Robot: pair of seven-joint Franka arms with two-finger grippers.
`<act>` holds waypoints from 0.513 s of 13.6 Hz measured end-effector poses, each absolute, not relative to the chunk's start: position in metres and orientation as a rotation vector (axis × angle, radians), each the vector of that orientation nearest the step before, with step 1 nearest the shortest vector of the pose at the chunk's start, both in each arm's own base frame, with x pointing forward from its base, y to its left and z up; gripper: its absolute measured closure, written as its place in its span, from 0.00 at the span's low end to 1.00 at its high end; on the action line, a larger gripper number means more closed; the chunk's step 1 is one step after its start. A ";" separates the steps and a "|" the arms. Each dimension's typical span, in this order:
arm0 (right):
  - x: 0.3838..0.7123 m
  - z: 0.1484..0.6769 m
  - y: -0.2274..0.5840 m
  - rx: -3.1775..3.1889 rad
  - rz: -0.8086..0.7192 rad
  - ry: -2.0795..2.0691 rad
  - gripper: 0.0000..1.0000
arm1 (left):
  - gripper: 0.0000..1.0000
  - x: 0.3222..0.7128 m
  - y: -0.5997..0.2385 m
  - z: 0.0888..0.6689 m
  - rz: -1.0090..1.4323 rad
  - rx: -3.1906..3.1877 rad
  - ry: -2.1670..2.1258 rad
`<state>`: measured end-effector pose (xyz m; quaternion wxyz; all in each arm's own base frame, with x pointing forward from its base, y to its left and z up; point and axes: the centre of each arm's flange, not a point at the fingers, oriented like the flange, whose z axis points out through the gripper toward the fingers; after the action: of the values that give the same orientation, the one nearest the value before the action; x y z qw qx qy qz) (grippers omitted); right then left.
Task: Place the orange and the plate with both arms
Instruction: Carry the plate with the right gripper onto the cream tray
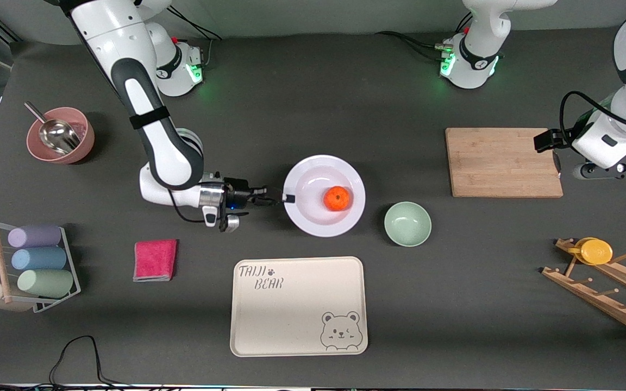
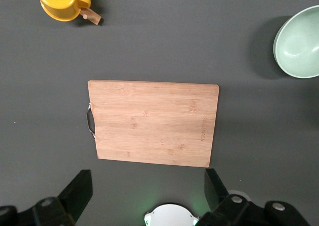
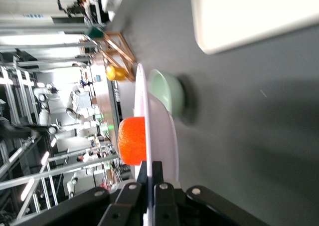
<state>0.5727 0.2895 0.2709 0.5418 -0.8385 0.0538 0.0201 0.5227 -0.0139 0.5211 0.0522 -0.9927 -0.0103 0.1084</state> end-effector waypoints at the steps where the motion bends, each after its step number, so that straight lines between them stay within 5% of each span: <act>1: 0.598 0.291 0.287 -2.007 0.014 0.131 0.95 | 0.00 0.523 -0.014 0.521 0.330 -3.019 -0.031; 4: 0.679 0.307 0.268 -2.039 -0.091 0.142 0.95 | 0.00 0.523 -0.014 0.521 0.331 -3.019 -0.030; 7: 0.735 0.252 0.249 -2.051 -0.138 0.173 0.95 | 0.00 0.523 -0.014 0.521 0.331 -3.019 -0.030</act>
<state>0.7354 0.2489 0.2516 0.5138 -0.8530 0.0719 -0.0573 0.5225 -0.0145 0.5207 0.0524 -0.9926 -0.0098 0.1089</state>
